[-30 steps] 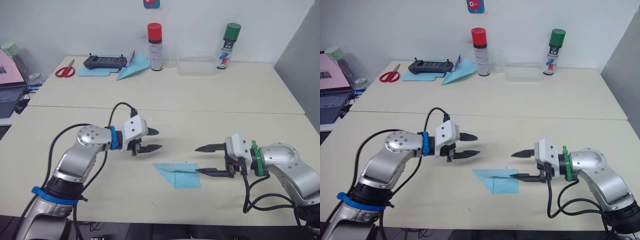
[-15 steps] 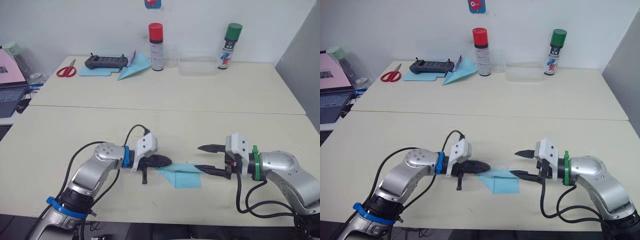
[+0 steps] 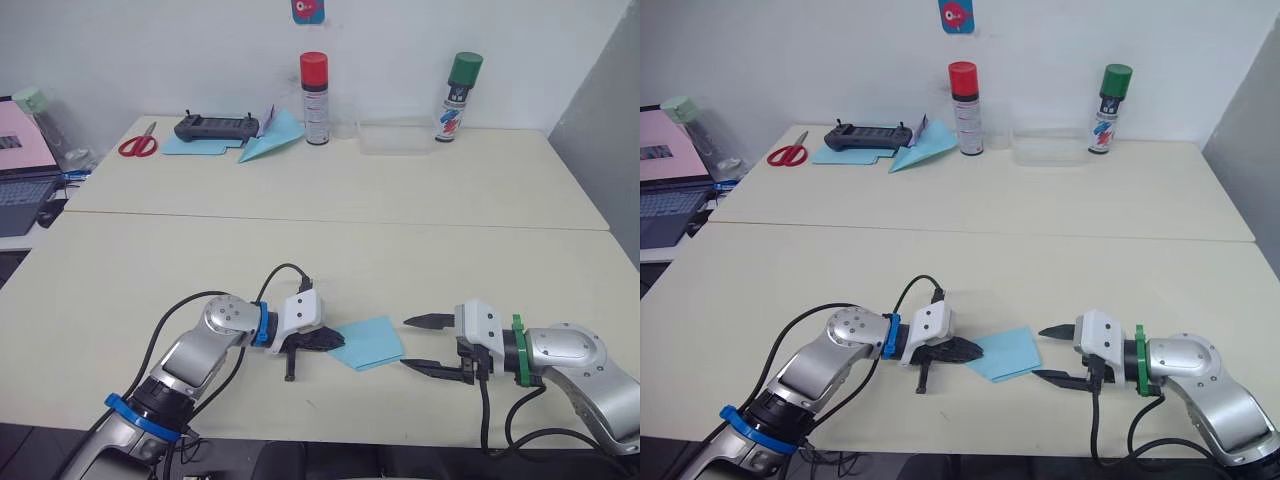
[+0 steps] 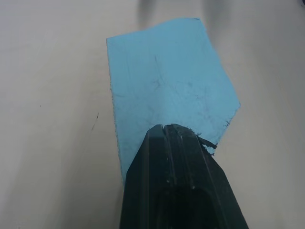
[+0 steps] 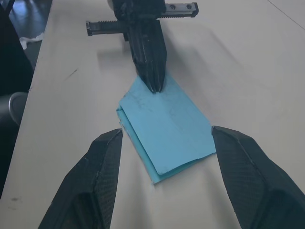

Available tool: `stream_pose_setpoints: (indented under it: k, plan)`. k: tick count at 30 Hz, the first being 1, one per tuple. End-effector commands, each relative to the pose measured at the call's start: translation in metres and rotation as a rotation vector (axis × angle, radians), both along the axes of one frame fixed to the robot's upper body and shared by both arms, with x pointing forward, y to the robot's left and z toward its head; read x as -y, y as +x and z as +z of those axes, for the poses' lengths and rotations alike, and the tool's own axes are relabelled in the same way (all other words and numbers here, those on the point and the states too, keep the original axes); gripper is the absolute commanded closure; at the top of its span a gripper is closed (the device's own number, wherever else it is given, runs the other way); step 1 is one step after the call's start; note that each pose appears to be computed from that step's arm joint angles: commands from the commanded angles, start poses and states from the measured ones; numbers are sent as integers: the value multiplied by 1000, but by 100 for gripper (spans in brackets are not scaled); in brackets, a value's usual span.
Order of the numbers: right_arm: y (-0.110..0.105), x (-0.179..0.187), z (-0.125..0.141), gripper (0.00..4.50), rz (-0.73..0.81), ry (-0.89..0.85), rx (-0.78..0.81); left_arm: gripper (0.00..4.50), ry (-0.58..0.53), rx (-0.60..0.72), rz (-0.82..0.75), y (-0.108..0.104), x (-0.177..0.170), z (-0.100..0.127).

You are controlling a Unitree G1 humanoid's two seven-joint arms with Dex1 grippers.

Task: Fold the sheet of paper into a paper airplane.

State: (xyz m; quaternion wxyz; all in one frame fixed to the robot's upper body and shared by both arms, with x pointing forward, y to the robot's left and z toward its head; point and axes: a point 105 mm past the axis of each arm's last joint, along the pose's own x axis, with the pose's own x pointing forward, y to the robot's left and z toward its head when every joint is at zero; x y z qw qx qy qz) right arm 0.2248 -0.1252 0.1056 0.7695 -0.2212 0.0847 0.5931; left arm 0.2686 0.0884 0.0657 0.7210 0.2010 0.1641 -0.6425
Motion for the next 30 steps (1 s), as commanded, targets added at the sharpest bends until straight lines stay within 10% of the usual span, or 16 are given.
stream_pose_setpoints:
  k: [1, 30]
  plan:
    - [1, -3, 5, 142, 43, -15, 54, 448, 24, 26, 40, 9, -14, 11]
    - [20, -32, -7, 142, 182, -35, 200, 448, 107, 44, -39, -1, -8, -5]
